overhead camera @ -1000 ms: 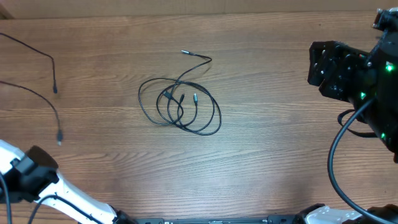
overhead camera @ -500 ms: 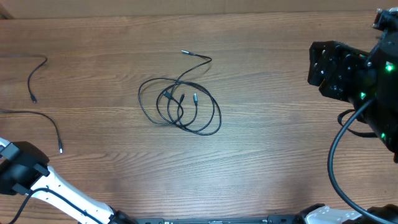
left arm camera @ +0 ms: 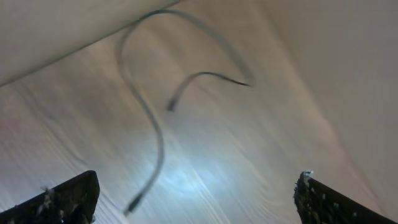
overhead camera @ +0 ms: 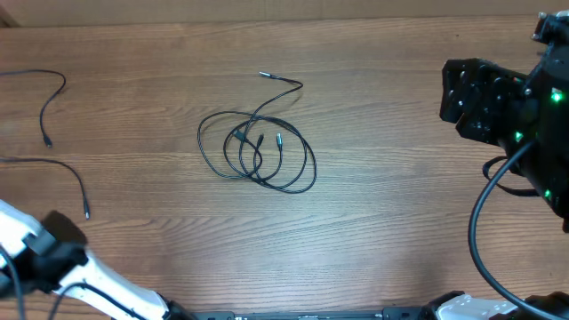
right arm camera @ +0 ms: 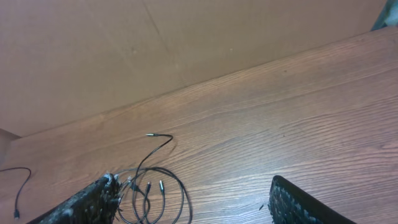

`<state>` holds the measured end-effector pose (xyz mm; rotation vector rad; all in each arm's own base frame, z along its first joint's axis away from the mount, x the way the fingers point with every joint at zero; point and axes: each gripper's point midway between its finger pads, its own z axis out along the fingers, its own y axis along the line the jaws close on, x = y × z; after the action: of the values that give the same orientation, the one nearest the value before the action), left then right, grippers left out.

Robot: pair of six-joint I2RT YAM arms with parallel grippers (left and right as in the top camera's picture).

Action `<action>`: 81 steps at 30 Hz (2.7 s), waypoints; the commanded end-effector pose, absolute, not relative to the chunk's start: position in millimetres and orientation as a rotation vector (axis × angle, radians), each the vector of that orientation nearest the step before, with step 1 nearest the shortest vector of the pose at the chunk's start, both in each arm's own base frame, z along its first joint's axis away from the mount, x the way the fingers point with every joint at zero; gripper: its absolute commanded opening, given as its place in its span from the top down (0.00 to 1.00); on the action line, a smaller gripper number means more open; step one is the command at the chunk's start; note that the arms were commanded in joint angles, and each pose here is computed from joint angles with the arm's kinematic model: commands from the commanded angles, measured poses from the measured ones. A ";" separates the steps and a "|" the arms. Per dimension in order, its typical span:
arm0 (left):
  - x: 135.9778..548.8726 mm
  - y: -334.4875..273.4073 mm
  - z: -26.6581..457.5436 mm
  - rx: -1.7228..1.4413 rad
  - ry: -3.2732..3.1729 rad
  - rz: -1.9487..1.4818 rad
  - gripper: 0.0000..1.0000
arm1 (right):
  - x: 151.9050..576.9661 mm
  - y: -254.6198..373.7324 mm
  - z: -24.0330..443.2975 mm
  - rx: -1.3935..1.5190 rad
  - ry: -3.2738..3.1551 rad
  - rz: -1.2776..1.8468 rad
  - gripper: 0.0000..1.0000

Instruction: Untangle cables

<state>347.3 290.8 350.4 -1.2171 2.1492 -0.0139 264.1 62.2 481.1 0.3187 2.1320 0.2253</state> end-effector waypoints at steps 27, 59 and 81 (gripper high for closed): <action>393.0 -19.4 175.4 -0.303 3.049 -0.129 0.00 | 280.8 72.3 452.8 0.270 2.234 0.161 0.20; 390.2 -92.5 14.2 -0.295 3.000 -0.383 0.96 | 282.7 73.3 450.8 0.270 2.240 0.158 0.19; 397.8 -167.2 355.1 0.311 2.187 -0.560 0.96 | 294.6 83.0 438.4 0.233 2.289 0.148 0.18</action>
<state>407.5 -160.6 321.8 0.1967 2.2756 -0.5394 290.8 79.3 442.2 0.2467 2.2754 0.1502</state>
